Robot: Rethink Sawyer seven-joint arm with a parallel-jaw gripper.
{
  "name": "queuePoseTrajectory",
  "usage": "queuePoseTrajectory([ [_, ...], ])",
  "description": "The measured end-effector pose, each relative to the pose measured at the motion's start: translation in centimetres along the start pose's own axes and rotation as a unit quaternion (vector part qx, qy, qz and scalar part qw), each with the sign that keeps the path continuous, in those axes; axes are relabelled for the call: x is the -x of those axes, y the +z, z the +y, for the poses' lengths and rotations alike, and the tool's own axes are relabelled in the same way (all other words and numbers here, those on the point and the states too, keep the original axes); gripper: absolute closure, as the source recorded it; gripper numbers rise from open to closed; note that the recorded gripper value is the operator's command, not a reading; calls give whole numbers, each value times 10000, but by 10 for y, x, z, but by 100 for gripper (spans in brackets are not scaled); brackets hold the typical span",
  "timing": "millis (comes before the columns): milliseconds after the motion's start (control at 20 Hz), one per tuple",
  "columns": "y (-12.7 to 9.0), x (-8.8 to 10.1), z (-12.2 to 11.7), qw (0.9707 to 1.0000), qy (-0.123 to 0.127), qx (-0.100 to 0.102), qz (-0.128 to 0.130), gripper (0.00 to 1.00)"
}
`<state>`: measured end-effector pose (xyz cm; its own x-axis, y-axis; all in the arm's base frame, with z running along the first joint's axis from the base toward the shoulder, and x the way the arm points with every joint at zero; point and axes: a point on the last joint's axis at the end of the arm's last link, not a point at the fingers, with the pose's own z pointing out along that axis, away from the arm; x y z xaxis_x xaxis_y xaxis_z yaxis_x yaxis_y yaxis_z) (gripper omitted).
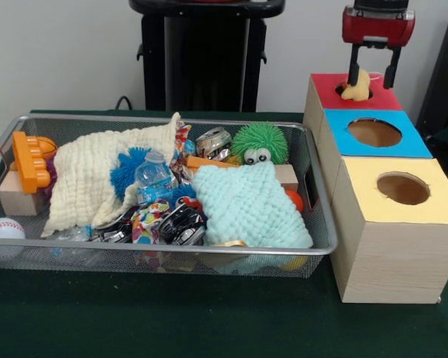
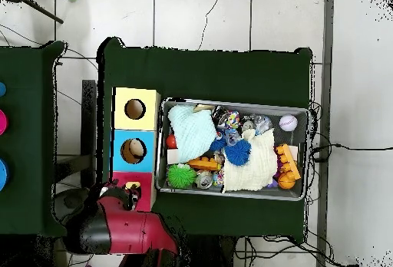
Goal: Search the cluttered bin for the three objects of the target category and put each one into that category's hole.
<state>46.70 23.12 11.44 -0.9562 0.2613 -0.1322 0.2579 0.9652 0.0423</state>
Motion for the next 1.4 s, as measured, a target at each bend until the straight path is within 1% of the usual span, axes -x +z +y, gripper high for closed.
queuePoseTrajectory([
  [200,-4,2,1,10000,3,20,-27,0],
  [400,-15,6,2,10000,-4,60,-49,0],
  [450,-20,10,0,9999,-15,76,-98,100],
  [750,-27,16,-4,9999,19,91,-138,100],
  [1100,-39,17,-3,9999,24,117,-46,100],
  [1400,-36,21,-14,10000,9,61,-37,100],
])
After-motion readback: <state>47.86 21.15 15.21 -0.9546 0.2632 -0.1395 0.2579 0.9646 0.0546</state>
